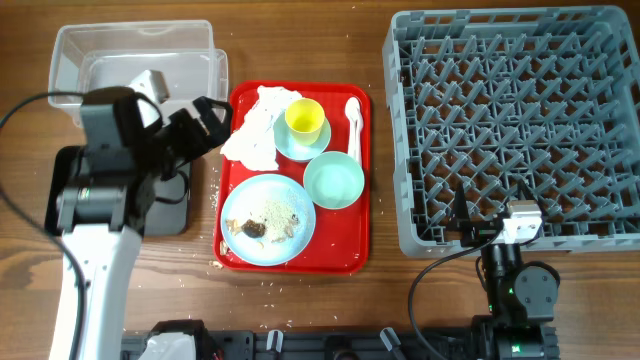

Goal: Sort waste into correct bins and load items into the dishwasher rack
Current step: 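Reach the left gripper over the red tray to the white napkin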

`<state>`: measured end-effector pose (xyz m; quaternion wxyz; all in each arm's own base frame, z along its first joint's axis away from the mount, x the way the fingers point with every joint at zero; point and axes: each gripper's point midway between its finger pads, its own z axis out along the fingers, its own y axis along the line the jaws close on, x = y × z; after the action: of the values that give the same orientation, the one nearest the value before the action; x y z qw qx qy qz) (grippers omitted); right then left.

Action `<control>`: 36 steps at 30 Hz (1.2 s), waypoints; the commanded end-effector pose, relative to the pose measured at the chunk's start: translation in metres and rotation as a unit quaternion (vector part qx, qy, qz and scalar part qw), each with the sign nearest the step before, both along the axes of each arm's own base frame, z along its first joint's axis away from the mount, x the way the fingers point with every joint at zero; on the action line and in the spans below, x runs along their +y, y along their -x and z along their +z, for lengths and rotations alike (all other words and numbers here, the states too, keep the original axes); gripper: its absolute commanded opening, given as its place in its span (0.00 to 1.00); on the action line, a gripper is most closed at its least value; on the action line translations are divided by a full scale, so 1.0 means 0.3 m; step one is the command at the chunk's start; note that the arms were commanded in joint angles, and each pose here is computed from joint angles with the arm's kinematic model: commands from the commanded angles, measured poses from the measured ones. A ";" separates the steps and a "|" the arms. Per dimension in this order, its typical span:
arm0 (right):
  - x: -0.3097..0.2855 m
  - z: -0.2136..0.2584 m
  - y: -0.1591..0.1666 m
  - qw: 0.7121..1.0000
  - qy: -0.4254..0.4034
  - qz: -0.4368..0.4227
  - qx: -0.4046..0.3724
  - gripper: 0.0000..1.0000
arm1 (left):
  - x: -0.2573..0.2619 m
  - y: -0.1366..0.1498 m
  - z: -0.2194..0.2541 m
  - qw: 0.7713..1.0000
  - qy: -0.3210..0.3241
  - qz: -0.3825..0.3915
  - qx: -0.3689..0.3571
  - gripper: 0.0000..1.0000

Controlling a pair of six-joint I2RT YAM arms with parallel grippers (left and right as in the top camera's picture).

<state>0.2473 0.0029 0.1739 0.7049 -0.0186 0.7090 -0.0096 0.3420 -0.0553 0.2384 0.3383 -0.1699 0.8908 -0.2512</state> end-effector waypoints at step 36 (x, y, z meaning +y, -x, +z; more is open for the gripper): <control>-0.004 0.005 0.001 1.000 0.006 -0.003 -0.004 1.00 | -0.147 -0.107 -0.679 0.942 -0.193 -0.089 0.258 0.56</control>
<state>0.2473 0.0029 0.1739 0.7048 -0.0186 0.7091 -0.0096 0.3799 -0.0980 0.0517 0.1224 -0.0856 0.9872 -0.0560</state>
